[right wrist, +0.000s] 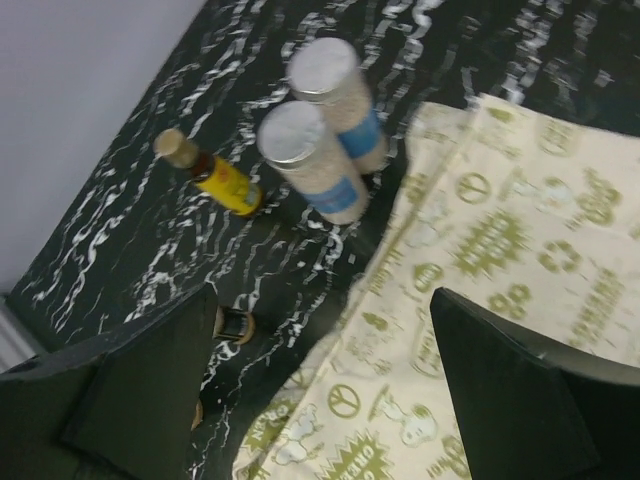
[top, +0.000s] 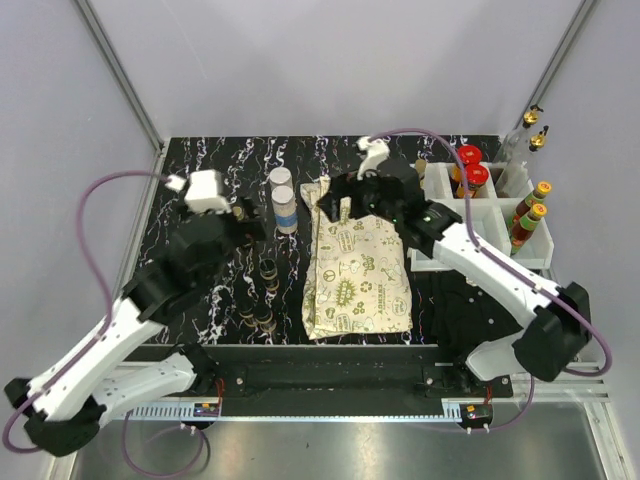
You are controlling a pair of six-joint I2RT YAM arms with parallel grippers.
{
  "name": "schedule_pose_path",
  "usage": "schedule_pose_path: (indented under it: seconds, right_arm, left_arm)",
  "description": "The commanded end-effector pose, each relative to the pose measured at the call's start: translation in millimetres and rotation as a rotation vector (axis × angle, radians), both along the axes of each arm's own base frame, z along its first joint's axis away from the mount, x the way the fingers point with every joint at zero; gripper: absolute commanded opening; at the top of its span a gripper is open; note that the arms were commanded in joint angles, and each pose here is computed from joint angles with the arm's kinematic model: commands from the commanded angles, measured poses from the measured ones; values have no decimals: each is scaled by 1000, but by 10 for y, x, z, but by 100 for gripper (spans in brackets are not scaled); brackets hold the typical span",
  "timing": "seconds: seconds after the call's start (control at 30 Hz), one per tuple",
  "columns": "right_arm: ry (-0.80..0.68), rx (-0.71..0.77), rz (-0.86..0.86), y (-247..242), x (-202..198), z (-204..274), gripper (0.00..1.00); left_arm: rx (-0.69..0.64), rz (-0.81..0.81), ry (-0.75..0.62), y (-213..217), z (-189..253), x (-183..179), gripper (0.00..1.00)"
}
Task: Organize the condiment bottles
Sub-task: Pick up the bottle from the center of the board.
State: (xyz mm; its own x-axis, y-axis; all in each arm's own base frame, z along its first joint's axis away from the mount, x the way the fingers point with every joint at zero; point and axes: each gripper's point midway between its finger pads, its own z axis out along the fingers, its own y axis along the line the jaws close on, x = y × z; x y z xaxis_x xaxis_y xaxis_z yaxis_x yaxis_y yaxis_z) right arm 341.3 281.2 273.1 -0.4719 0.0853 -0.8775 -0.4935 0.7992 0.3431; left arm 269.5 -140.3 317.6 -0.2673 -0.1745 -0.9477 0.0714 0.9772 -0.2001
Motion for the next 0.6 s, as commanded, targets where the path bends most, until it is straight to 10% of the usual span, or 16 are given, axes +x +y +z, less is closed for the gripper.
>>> schedule_pose_path:
  seconds: [0.0,0.57]
  right_arm:
    - [-225,44,267,696,-172,584,98]
    - [-282,-80,495,2319,135,46,100]
  left_arm:
    - [-56,176,-52,562,8,-253,99]
    - [44,451,-23,1437,-206,-704,99]
